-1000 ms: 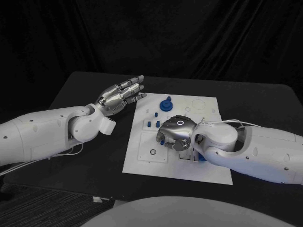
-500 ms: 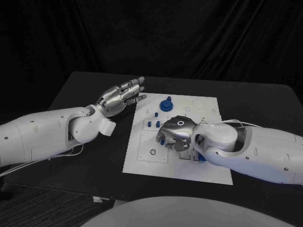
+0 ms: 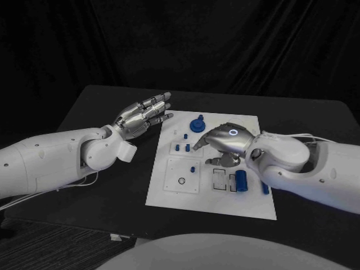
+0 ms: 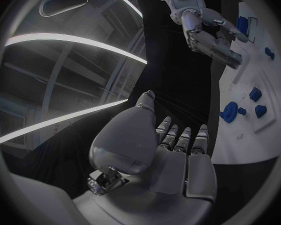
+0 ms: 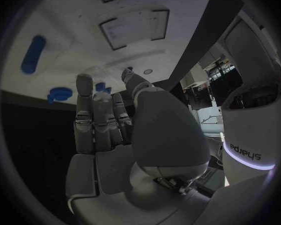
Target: Assemble the parts on the task board
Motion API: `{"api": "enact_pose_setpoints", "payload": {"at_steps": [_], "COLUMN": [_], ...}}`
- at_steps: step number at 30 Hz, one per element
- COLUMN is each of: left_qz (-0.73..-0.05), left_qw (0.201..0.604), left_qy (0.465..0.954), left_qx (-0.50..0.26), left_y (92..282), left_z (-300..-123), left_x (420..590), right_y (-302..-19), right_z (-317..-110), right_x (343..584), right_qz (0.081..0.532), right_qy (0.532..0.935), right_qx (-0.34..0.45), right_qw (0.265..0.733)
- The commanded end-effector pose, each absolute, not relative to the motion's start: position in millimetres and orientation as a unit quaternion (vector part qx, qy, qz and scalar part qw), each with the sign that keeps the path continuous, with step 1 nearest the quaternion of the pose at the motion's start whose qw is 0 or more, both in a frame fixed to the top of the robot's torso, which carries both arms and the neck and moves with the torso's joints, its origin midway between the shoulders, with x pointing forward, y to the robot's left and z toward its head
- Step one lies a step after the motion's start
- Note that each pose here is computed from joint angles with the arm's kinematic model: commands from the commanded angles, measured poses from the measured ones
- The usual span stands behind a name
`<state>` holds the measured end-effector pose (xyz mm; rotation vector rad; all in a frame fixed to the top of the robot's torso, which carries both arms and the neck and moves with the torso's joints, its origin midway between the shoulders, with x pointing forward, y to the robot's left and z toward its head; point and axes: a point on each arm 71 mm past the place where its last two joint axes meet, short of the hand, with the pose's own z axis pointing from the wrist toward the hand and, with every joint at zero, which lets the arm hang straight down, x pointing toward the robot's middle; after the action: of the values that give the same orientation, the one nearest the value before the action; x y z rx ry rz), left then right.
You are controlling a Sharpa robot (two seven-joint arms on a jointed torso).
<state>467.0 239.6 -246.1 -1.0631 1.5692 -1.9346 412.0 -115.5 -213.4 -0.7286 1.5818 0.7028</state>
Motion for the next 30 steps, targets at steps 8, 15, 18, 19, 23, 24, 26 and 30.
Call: {"api": "enact_pose_setpoints", "payload": {"at_steps": [8, 15, 18, 19, 23, 24, 26, 30], "left_qz": [-0.704, -0.704, -0.703, -0.703, -0.703, -0.703, -0.703, -0.702], "left_qw": [0.212, 0.21, 0.211, 0.211, 0.211, 0.211, 0.211, 0.21], "left_qy": [0.56, 0.56, 0.56, 0.56, 0.56, 0.56, 0.56, 0.56], "left_qx": [-0.383, -0.383, -0.384, -0.384, -0.385, -0.385, -0.385, -0.386], "left_y": [236.6, 236.0, 236.3, 236.3, 236.6, 236.6, 236.8, 237.2], "left_z": [-245.8, -247.7, -248.6, -248.9, -249.7, -249.9, -250.3, -251.0], "left_x": [466.9, 467.3, 467.2, 467.1, 466.9, 466.8, 466.6, 466.2], "right_y": [-172.5, -201.9, -209.9, -211.4, -213.9, -213.8, -212.8, -209.0], "right_z": [-174.6, -190.4, -201.1, -204.3, -217.2, -219.7, -225.2, -232.3], "right_x": [435.3, 434.9, 433.5, 433.1, 432.3, 432.2, 432.3, 433.6], "right_qz": [0.266, 0.23, 0.22, 0.219, 0.218, 0.218, 0.22, 0.227], "right_qy": [0.689, 0.729, 0.744, 0.747, 0.757, 0.758, 0.76, 0.76], "right_qx": [-0.235, -0.217, -0.212, -0.211, -0.21, -0.21, -0.211, -0.214], "right_qw": [0.632, 0.607, 0.595, 0.591, 0.58, 0.578, 0.574, 0.571]}}
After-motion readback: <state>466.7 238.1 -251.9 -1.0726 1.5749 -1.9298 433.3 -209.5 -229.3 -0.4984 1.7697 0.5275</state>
